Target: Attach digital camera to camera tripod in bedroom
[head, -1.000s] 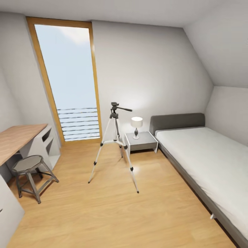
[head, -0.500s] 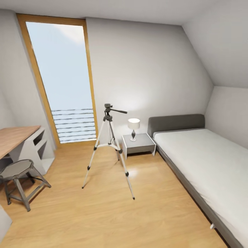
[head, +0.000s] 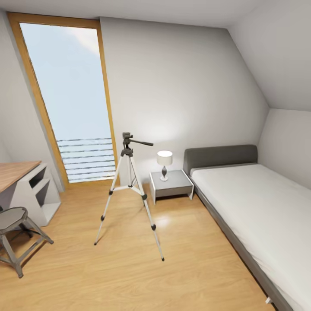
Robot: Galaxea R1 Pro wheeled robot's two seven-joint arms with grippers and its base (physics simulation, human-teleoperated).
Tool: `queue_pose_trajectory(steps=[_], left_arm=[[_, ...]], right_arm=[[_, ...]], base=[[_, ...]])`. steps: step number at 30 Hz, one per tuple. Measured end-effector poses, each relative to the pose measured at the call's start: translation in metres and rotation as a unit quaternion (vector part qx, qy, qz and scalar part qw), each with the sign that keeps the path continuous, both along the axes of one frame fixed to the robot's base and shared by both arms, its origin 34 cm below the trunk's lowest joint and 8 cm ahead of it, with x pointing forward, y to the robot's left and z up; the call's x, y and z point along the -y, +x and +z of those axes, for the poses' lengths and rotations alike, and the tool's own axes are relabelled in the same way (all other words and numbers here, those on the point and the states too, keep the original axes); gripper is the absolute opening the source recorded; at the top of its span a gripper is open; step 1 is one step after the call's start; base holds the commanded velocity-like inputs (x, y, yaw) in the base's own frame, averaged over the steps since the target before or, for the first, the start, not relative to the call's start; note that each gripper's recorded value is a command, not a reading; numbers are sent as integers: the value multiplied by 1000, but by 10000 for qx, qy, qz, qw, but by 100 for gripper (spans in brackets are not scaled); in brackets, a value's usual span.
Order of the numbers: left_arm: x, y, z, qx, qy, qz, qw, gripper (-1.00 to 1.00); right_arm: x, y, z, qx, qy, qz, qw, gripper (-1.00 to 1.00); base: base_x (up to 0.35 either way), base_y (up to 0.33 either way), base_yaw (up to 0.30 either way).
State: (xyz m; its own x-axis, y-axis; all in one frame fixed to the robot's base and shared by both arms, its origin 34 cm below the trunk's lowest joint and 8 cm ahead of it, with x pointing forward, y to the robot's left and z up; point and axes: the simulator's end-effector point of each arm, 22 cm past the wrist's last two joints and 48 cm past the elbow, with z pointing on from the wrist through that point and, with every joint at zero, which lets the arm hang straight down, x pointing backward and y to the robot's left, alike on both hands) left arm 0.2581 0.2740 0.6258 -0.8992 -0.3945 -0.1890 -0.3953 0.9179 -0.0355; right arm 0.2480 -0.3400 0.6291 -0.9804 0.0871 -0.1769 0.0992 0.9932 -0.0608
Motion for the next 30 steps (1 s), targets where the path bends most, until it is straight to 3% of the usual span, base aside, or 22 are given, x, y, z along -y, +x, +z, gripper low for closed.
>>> queue_pose_trajectory(steps=[8, 30], left_arm=[[0, 0, 0, -1, 0, 9, 10000, -100], [0, 0, 0, 5, 4, 8, 10000, -100]], right_arm=[[-15, 0, -2, -7, 94, 18, 10000, 100], [-19, 1, -2, 1, 108, 24, 9999, 100]], base=[[309, -125, 94], [310, -119, 260]])
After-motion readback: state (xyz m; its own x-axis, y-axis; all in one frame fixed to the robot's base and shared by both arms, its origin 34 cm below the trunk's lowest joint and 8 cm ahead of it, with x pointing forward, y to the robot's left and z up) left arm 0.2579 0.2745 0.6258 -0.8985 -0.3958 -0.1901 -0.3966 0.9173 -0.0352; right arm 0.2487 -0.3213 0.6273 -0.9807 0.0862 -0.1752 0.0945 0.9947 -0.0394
